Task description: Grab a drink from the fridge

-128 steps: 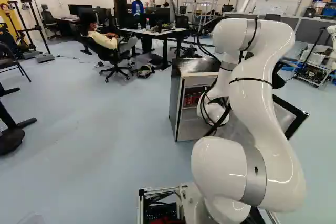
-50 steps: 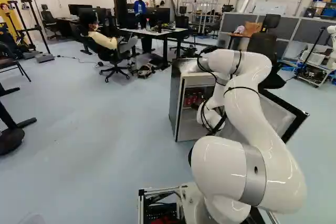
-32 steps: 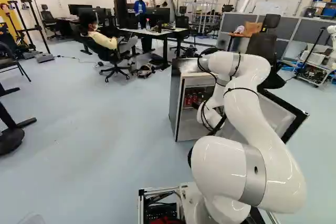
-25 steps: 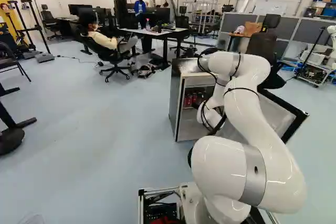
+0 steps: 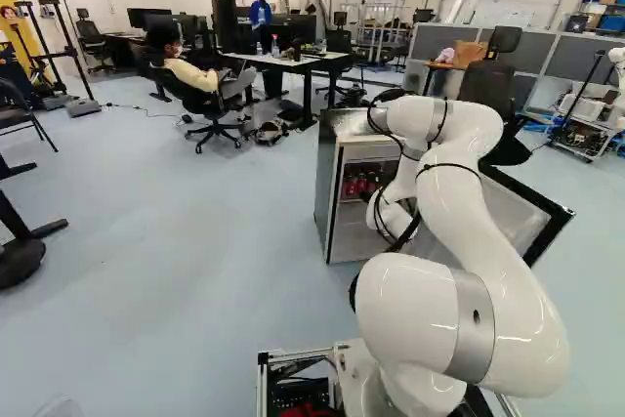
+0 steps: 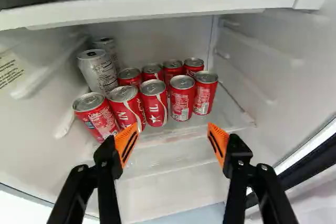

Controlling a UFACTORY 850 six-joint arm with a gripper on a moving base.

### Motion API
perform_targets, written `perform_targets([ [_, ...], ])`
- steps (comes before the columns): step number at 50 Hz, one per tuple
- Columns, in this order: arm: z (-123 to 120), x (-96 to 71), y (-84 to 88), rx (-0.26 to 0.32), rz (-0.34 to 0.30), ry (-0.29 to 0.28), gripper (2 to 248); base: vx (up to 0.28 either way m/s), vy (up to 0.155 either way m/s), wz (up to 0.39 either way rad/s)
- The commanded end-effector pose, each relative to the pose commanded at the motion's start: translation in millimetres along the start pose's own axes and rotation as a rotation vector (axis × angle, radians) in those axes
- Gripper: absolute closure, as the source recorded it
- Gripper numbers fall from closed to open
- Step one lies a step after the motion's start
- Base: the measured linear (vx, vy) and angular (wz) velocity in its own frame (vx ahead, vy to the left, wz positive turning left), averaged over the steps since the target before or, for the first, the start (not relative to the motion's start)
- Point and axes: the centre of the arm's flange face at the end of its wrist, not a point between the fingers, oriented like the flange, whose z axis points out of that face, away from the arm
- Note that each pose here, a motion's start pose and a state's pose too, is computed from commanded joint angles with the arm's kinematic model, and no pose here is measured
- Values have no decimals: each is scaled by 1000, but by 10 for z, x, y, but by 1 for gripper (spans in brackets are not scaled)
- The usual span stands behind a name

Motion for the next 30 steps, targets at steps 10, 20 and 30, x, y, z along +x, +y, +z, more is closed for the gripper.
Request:
perform_targets([
  [10,0,0,0,0,0,0,70,0,0,0],
  [20,0,0,0,0,0,0,69,0,0,0],
  [30,2,0,0,0,0,0,69,0,0,0],
])
